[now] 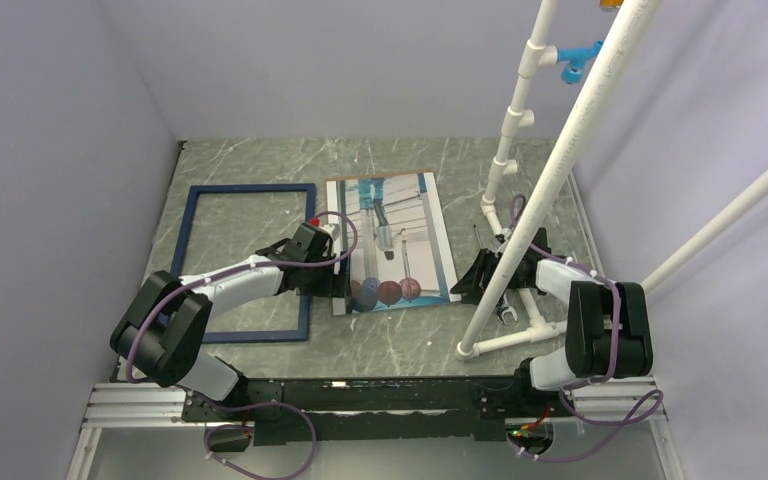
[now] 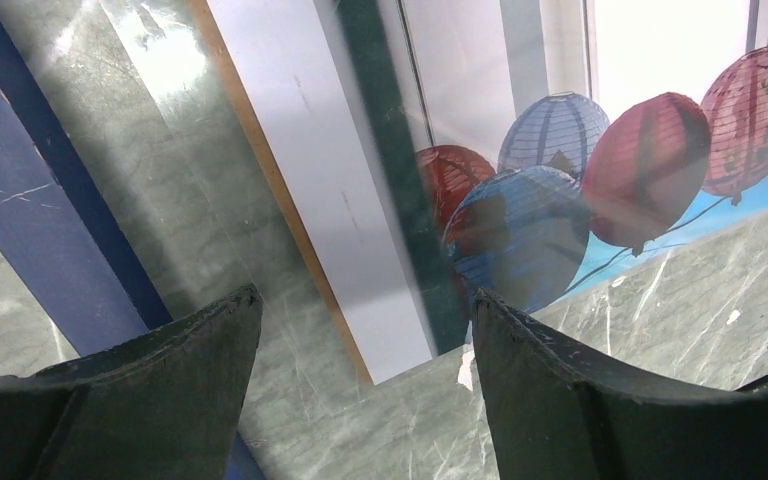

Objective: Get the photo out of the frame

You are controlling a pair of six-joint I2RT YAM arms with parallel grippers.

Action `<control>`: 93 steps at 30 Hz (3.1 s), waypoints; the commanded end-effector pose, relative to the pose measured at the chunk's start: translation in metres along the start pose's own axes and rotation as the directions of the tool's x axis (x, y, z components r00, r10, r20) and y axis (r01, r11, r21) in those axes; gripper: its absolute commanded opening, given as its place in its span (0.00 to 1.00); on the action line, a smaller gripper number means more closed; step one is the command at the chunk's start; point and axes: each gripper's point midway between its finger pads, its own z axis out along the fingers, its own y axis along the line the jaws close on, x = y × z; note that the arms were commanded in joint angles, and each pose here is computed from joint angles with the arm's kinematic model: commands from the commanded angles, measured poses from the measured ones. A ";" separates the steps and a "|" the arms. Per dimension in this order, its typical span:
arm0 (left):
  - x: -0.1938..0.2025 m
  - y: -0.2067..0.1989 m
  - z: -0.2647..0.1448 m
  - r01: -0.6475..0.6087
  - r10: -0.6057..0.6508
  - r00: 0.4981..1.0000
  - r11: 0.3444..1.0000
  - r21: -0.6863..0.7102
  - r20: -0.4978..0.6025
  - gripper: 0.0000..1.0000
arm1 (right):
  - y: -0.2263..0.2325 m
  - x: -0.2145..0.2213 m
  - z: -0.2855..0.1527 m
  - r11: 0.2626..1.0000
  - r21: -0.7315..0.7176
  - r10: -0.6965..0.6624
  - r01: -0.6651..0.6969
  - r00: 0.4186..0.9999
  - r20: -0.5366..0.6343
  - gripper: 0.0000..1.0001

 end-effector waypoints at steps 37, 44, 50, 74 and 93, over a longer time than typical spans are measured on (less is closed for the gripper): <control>0.007 0.010 0.000 -0.019 0.018 1.000 0.999 -0.045 -0.009 0.81 | 0.005 -0.006 0.010 0.996 -0.082 0.022 -0.022 1.000 -0.003 0.52; 0.008 0.011 -0.001 -0.019 0.019 1.000 0.999 -0.049 -0.011 0.81 | 0.021 -0.005 -0.001 0.994 -0.111 0.015 -0.014 1.000 0.003 0.52; 0.007 0.010 0.000 -0.021 0.021 1.000 0.999 -0.047 -0.012 0.81 | 0.026 -0.009 -0.004 0.993 -0.118 -0.001 0.002 1.000 0.016 0.52; 0.011 0.013 -0.004 -0.020 0.019 1.000 0.998 -0.058 -0.011 0.81 | 0.032 -0.046 0.019 0.967 -0.253 0.002 0.021 0.996 0.088 0.15; 0.010 0.011 -0.005 -0.016 0.016 1.000 0.999 -0.047 -0.004 0.81 | 0.042 -0.057 0.007 0.928 -0.373 0.056 -0.011 0.992 0.111 0.16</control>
